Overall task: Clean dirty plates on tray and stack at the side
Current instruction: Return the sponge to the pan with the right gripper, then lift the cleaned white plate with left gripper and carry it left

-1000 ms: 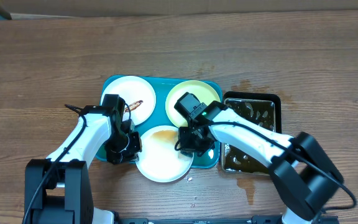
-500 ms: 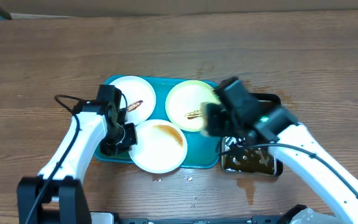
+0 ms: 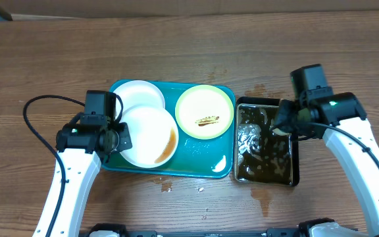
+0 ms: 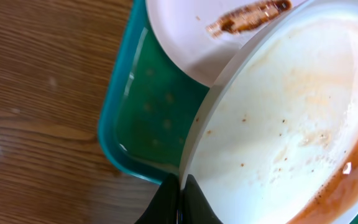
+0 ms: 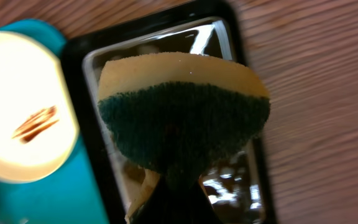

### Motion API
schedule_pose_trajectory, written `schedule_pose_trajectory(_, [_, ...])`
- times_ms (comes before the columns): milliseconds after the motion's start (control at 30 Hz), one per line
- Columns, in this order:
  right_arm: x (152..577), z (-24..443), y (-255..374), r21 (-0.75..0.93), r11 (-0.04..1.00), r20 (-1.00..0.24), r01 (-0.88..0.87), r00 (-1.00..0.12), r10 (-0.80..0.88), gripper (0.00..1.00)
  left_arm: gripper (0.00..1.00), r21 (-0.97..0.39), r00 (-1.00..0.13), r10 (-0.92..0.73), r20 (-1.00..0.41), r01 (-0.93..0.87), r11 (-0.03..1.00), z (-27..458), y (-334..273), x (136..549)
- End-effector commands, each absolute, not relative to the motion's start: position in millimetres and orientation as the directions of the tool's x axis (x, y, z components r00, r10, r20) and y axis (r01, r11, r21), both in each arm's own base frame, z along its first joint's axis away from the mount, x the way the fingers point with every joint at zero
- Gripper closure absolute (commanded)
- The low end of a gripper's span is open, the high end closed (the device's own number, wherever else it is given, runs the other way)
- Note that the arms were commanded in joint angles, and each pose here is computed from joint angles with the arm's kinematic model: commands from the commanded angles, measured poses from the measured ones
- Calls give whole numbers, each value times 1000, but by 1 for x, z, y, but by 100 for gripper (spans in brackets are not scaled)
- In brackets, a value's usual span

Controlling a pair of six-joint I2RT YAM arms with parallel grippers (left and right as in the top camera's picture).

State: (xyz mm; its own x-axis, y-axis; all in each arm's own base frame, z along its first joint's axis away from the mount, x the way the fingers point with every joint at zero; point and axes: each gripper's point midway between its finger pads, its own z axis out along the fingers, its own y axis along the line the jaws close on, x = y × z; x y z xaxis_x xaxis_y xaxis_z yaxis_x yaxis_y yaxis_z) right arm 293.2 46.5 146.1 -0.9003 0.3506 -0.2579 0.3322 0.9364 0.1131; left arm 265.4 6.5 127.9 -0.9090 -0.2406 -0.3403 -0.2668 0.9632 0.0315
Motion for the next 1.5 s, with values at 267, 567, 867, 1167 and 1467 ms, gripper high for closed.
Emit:
schedule_pose_trajectory(267, [293,109,28,-11,963,-172,268,-950,262,96,96,336,-844,-21,-537,-237,912,169,6,284])
schedule_pose_trajectory(567, [299,68,62,138,976,-63,169,-982,179,96,96,590,-785,312,-536,-83,803,198,-22,287])
schedule_pose_trajectory(867, [300,64,62,138,976,-63,169,-982,179,96,96,708,-684,535,-495,40,706,219,-55,298])
schedule_pose_trajectory(1167, [300,64,62,138,976,-64,168,-982,178,96,96,708,-683,539,-493,44,704,219,-55,298])
schedule_pose_trajectory(1467, [301,64,62,139,976,-65,169,-982,179,96,96,712,-687,541,-485,49,700,218,-55,296])
